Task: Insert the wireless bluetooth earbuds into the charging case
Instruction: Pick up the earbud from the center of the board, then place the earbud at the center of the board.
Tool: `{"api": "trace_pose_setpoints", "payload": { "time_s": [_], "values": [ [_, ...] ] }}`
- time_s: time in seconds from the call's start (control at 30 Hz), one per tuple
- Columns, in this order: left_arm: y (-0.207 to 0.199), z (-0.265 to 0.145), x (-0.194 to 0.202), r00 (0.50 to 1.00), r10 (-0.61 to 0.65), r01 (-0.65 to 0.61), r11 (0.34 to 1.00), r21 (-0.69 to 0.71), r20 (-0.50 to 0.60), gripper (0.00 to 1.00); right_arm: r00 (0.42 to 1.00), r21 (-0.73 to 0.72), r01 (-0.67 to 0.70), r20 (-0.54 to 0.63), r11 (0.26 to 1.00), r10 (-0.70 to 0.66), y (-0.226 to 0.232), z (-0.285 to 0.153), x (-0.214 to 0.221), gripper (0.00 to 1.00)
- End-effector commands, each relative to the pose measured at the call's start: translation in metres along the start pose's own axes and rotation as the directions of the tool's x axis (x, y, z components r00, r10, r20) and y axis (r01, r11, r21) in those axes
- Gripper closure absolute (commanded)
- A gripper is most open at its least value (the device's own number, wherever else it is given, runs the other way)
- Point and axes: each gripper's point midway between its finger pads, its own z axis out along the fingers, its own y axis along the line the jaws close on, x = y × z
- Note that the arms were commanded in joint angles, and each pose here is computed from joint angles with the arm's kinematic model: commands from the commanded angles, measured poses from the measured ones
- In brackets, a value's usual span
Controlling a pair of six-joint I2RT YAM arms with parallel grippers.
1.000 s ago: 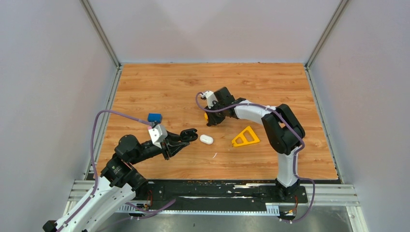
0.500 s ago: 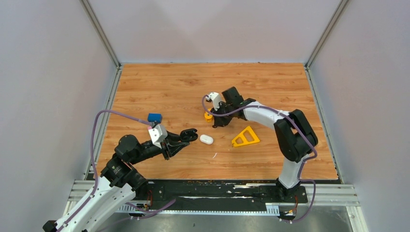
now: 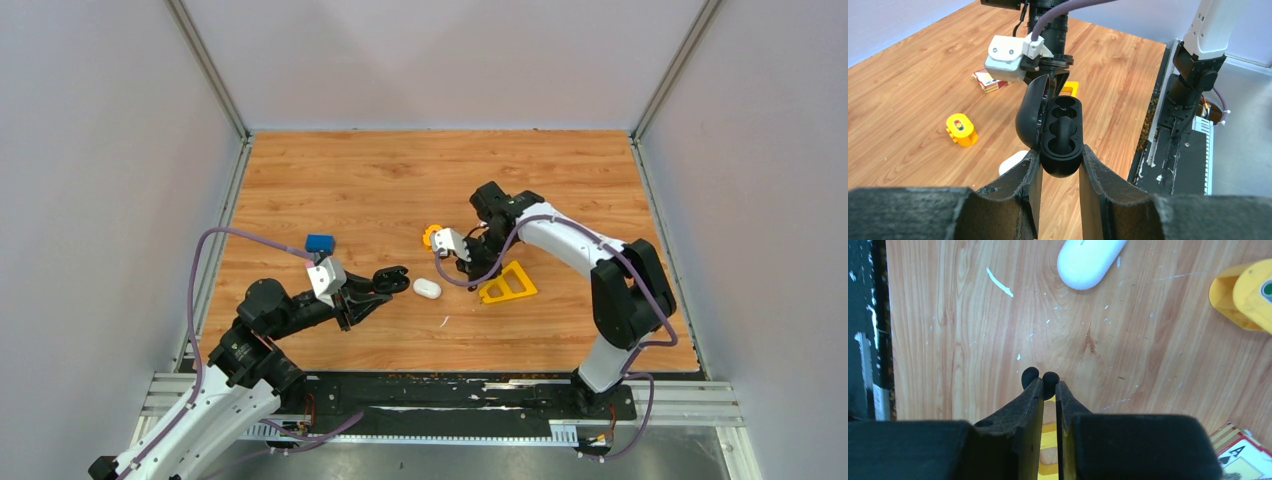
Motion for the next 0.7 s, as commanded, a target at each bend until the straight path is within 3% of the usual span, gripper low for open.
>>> {"api": "trace_pose_setpoints", "payload": {
  "time_s": [0.0,0.33,0.53,0.67],
  "values": [
    [0.001,0.001,-0.005,1.0,0.024,-0.024,1.0,0.0,0.017,1.0,0.975,-0.09,0.212,-0.043,0.973,-0.217,0.0,0.004,-0.004,0.85],
    [0.004,0.0,-0.003,1.0,0.028,-0.028,0.999,-0.016,0.011,1.0,0.928,-0.117,0.349,-0.094,0.93,-0.361,-0.013,0.057,-0.01,0.82],
    [0.005,0.0,-0.003,0.999,0.03,-0.03,0.999,-0.019,0.01,1.0,0.963,-0.118,0.266,-0.012,0.957,-0.27,-0.012,0.046,-0.033,0.73],
    [0.005,0.0,-0.004,0.999,0.03,-0.03,0.999,-0.018,0.013,1.0,0.983,-0.098,0.177,0.063,0.979,-0.171,-0.011,0.029,-0.051,0.72]
  ]
}}
